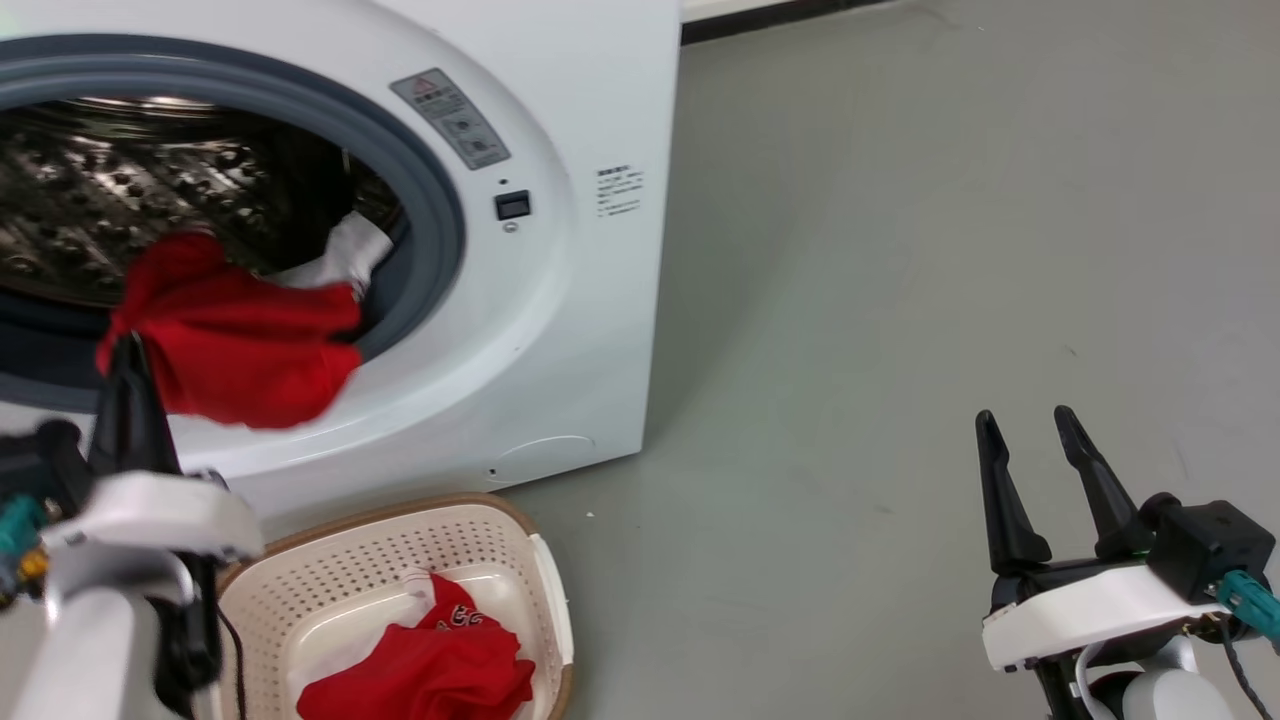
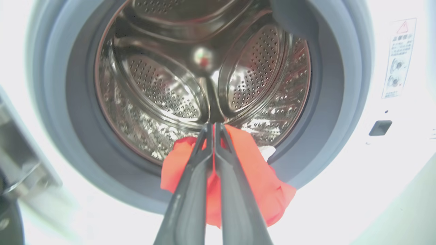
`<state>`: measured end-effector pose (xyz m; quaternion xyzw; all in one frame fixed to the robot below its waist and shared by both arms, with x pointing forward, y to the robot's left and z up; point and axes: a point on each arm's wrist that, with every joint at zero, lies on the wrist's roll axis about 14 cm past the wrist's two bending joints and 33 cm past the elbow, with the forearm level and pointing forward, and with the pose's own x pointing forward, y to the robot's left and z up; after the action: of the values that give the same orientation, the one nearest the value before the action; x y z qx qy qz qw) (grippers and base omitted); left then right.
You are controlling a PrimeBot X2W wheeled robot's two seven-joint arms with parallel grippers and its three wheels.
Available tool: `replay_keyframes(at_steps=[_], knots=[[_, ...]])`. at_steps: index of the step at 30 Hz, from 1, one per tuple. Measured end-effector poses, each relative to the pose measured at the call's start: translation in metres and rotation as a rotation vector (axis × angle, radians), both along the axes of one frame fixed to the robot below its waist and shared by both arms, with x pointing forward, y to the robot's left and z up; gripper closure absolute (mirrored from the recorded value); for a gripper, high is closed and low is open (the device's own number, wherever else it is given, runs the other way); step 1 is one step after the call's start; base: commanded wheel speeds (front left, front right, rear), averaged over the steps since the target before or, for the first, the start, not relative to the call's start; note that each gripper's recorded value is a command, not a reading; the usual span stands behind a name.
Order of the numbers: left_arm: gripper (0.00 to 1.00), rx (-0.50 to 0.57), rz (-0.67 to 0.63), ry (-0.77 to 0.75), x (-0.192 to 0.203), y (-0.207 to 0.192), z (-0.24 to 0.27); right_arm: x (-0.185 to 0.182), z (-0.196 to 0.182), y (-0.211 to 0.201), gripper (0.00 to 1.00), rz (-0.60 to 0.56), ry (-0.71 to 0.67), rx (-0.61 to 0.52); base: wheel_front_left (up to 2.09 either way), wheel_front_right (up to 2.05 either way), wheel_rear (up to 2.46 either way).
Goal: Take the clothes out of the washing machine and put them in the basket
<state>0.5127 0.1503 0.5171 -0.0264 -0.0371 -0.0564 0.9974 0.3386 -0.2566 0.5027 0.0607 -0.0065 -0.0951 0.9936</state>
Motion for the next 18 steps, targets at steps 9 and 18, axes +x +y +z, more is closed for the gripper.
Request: replay_keyframes(at_steps=[9, 18], knots=[[1.0, -0.059, 0.041, 0.249, -0.077, -0.001, -0.077, 0.01, 0.006, 0.019, 0.0, 0.067, 0.002, -0.006, 0.0, 0.0, 0.0], [1.0, -0.111, 0.027, 0.542, -0.126, -0.019, -0.17, 0.019, -0.003, 0.02, 0.0, 0.074, 0.037, -0.011, 0.0, 0.0, 0.0]])
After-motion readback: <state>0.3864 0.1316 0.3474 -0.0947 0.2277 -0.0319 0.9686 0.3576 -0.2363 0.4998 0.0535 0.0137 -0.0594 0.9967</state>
